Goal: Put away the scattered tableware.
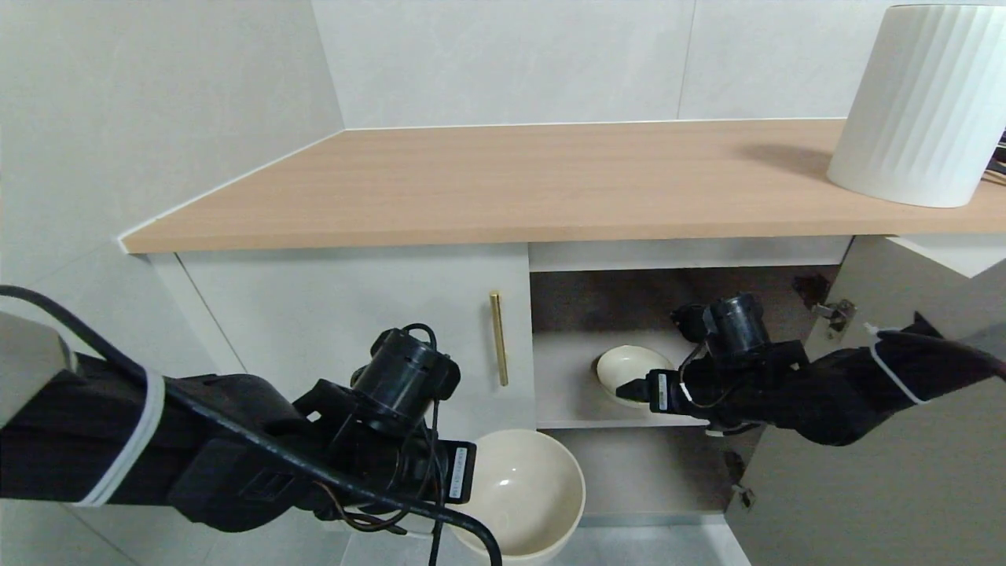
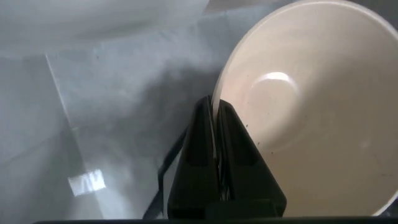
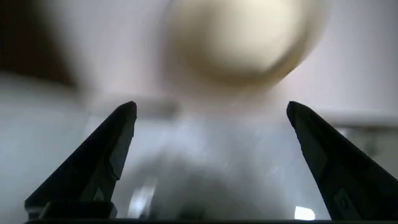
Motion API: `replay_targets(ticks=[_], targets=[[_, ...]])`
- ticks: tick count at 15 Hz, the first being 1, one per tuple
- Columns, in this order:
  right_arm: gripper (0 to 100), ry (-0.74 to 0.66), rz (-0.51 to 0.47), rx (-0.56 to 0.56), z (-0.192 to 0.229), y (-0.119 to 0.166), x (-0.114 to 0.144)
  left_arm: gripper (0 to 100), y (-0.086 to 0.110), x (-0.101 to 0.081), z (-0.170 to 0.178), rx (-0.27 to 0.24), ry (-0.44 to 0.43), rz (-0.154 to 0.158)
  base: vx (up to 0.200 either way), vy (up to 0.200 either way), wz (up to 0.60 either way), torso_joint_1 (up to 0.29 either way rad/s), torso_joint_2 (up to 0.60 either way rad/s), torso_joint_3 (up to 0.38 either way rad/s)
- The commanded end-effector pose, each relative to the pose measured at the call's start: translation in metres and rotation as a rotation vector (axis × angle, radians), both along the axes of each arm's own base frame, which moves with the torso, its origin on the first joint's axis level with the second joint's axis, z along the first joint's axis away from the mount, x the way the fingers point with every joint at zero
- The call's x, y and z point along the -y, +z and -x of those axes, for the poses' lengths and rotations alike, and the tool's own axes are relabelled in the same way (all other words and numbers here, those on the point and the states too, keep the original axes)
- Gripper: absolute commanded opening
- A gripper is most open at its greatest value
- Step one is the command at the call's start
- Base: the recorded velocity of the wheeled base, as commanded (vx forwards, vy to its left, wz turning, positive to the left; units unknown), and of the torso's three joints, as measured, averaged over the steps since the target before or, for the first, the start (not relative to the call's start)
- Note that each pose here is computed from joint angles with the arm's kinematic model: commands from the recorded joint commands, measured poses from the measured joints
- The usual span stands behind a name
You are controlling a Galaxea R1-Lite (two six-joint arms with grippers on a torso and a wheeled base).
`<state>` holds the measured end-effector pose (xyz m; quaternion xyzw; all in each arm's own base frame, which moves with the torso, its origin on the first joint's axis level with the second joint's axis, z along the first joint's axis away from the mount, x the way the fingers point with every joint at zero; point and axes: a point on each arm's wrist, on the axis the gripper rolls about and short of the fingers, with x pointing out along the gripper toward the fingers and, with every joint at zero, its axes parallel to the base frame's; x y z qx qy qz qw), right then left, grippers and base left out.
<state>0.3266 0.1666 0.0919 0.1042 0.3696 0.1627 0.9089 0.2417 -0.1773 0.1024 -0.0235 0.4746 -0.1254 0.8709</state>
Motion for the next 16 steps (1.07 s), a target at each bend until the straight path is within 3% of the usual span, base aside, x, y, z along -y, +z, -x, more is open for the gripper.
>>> replay_targets(ticks=[1,4,8,13,16], targets=[[100,0.140,-0.045,0.024,0.048,0.051,-0.015,0,-0.021,0.009,-0.003,-0.033,-0.005,-0.047,0.000,0.000,0.00,0.000,0.00,0.000],[100,0.244,-0.022,-0.045,0.075,0.056,-0.032,0,-0.023,0.014,-0.001,-0.031,-0.018,-0.054,0.000,0.000,0.00,0.000,0.00,0.000],[100,0.308,0.066,-0.157,0.084,0.024,-0.056,0,-0.018,0.021,0.006,0.015,-0.025,-0.066,0.000,0.000,0.00,0.000,0.00,0.000],[100,0.272,0.145,-0.185,0.077,-0.004,-0.072,0,-0.011,0.025,0.012,0.039,-0.042,-0.061,0.000,0.000,0.00,0.000,0.00,0.000],[100,0.266,0.142,-0.182,0.075,-0.004,-0.074,0,-0.011,0.025,0.013,0.042,-0.043,-0.064,0.000,0.000,0.00,0.000,0.00,0.000]])
